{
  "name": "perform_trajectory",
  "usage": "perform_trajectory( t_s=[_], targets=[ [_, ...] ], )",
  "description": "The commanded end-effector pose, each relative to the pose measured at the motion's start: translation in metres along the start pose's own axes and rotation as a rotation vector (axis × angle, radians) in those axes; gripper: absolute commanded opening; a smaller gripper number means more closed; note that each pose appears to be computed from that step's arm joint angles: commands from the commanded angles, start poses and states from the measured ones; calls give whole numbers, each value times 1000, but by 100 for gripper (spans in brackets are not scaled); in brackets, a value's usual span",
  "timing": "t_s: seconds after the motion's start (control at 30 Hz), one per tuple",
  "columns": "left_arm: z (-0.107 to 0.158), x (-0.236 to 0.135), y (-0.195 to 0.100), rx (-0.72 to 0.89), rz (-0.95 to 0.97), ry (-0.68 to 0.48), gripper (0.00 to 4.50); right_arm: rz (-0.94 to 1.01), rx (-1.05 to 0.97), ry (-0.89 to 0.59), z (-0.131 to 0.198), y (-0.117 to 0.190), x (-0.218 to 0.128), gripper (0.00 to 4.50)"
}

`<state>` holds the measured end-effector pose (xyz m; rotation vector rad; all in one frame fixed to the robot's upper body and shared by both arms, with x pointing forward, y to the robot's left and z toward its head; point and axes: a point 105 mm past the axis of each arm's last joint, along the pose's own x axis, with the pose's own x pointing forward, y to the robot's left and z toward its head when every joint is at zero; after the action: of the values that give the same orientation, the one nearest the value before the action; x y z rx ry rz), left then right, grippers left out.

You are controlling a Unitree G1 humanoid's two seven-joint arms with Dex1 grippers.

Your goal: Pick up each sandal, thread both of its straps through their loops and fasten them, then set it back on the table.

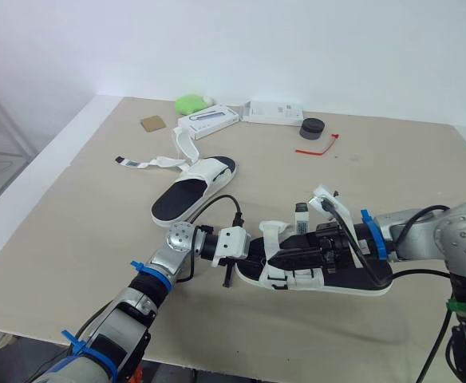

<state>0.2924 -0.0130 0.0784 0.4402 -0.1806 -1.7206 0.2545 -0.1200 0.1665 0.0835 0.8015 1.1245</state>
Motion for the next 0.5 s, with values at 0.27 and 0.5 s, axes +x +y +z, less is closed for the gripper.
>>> perform_trajectory(
  t_s=[0.27,0.5],
  targets=[
    [-64,-8,-50,-225,-104,216,0,-3,-15,4,8,1,6,5],
    [-64,-8,-49,-225,-100,217,0,25,-46,68,-3,10,5,5]
  ],
)
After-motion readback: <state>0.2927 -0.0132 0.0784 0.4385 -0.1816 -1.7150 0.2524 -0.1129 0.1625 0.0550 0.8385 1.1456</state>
